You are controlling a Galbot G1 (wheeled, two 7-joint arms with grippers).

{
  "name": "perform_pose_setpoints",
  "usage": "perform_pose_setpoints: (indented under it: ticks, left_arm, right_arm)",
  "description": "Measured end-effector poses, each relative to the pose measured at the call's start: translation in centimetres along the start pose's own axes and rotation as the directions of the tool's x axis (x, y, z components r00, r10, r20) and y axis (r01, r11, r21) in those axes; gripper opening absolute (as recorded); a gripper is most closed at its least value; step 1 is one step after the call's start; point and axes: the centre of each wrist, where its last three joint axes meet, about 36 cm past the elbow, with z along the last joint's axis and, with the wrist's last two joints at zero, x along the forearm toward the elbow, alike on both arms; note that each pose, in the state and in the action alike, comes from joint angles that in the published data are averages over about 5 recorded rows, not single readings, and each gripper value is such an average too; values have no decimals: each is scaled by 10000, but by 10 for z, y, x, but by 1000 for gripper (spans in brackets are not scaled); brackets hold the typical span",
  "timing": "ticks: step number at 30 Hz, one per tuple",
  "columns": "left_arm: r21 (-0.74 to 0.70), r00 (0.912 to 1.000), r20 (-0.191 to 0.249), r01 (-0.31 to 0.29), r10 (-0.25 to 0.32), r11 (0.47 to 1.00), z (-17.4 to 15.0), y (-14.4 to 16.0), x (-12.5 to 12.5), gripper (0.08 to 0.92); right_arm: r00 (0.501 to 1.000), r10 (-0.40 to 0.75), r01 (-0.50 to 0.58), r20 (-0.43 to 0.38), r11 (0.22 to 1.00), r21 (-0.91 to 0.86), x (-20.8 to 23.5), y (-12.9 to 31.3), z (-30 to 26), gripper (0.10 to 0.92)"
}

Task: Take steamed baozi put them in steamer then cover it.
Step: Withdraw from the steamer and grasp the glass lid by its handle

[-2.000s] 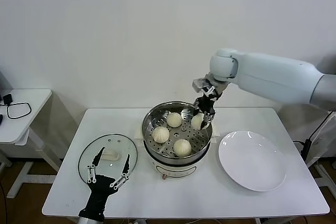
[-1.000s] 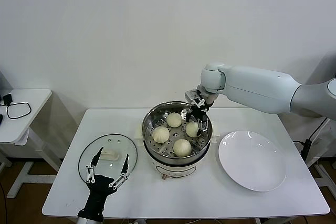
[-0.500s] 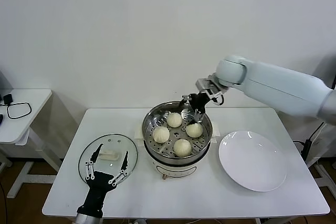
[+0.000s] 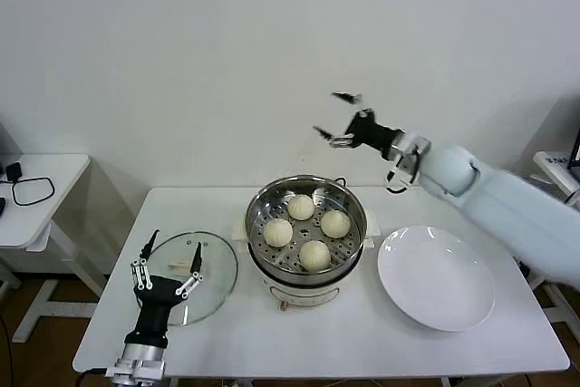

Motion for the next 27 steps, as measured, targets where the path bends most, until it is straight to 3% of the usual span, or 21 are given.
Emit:
perform_pose_setpoints:
  ticks: [6,11,18,27]
  left_arm:
    - [-2394,9998,-69,-204,193,9707,32,3,-10,823]
    - [-4471,9973,-366,-733,637,8915,63,6,-7,823]
    - [-6544,9894,-532,-1368,1352,7437,96,7,3,823]
    - [-7754,9736,-528,-1802,2222,6053,126,0,8,823]
  right_arm:
    - [9573,2861,-2890,-413,9500,-1186,51,24,44,823]
    - [8970,4300,-4419,-1021,8764,-1915,92,50,70,823]
    - [8231,5299,-5669,-2045,7883,-2391,145,91,97,823]
    - [7670,5672,-6380,-3000,7242,-2619,187,140,113,823]
